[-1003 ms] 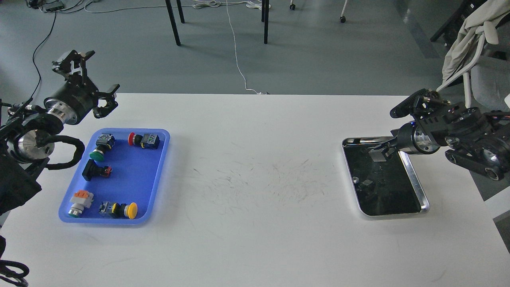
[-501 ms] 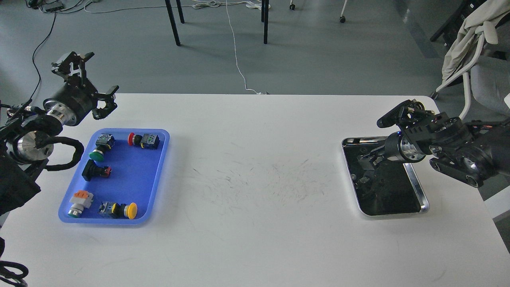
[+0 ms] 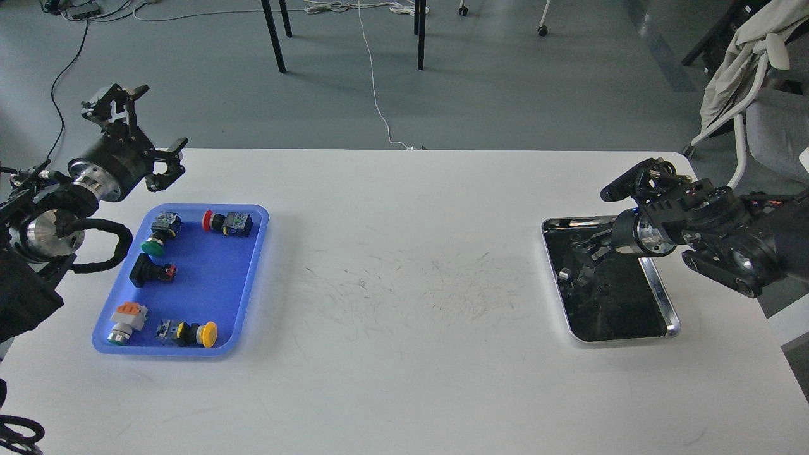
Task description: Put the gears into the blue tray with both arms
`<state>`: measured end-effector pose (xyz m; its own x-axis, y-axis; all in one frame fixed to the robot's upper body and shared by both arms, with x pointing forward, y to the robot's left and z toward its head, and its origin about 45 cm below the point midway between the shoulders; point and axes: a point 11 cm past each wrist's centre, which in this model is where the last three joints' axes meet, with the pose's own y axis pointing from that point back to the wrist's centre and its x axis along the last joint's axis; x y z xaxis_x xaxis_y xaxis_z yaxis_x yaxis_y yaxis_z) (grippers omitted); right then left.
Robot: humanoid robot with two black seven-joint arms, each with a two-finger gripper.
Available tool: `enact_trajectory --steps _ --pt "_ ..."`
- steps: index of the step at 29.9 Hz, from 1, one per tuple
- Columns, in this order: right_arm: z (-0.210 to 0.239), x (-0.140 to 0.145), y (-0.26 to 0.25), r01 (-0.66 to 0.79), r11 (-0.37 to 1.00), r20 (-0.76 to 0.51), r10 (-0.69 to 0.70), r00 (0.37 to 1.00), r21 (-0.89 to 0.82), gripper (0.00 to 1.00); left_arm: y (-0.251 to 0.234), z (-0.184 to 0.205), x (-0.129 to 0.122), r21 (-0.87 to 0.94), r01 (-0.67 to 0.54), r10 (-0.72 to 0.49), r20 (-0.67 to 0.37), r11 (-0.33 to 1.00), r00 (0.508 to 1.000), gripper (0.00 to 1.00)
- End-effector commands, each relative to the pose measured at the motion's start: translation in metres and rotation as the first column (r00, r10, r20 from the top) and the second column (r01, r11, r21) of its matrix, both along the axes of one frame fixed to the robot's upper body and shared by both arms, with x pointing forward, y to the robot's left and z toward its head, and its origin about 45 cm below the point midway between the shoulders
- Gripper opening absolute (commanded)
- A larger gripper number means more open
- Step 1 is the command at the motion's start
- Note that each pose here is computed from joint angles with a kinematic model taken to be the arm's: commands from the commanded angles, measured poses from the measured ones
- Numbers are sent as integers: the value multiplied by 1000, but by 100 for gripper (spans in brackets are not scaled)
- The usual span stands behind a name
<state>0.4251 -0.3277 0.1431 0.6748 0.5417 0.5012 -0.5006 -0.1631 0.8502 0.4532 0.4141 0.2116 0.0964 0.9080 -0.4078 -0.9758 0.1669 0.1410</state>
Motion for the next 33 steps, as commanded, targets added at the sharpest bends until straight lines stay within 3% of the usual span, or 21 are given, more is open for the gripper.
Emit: enact_trajectory --steps 1,20,33 --pt "0 1 2 -4 1000 4 4 1000 1 62 0 0 0 -1 -1 1 -1 1000 1000 100" --pt "-4 0 6 -17 1000 -5 17 1000 2 50 2 0 -1 1 -3 3 -2 1000 1000 100" --pt "-6 -1 4 -9 1000 -6 9 1000 0 33 1 -1 -1 -1 -3 3 -1 1000 1000 100"
